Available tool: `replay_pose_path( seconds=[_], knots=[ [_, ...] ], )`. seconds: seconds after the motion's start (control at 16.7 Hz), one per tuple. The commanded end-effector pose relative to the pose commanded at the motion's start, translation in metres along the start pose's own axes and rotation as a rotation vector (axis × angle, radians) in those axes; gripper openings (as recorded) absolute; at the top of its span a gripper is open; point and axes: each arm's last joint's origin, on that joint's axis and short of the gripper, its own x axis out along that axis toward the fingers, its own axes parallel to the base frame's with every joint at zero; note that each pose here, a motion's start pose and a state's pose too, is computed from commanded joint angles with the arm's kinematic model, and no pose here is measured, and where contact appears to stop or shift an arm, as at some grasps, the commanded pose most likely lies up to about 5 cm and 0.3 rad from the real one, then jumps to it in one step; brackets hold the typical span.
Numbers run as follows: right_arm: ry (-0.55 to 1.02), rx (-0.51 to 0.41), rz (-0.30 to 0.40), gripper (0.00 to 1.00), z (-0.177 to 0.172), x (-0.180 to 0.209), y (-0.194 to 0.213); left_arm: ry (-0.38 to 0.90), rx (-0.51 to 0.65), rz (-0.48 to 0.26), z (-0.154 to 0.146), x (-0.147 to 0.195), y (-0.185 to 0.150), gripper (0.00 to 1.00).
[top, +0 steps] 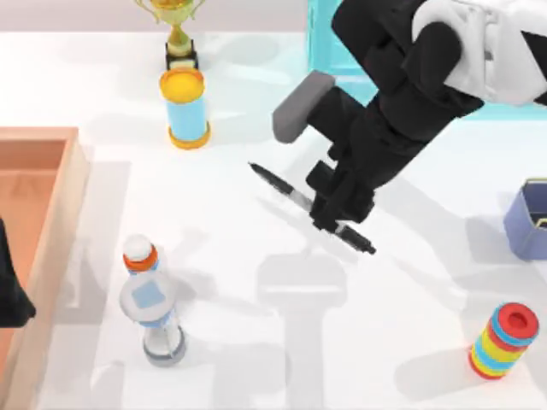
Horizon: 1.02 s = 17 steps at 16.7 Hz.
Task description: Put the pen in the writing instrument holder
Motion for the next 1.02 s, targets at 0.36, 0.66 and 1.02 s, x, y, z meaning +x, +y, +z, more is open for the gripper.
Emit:
replay_pose_path(
  seconds=[0.36,0.66,1.02],
  knots=[
    [-0.470,0.274,0.235,0.00,-0.133,-0.017,-0.146,0.000,0.000,0.000,0.000,0.000,0.000,1.00],
    [-0.959,0.170,0.201,0.00,-0.241,-0.059,-0.183,0.000,0.000,0.000,0.000,0.000,0.000,1.00],
    [-1.209,-0.138,0.019,0.00,-0.294,-0.099,-0.178,0.000,0.000,0.000,0.000,0.000,0.000,1.00]
  ],
)
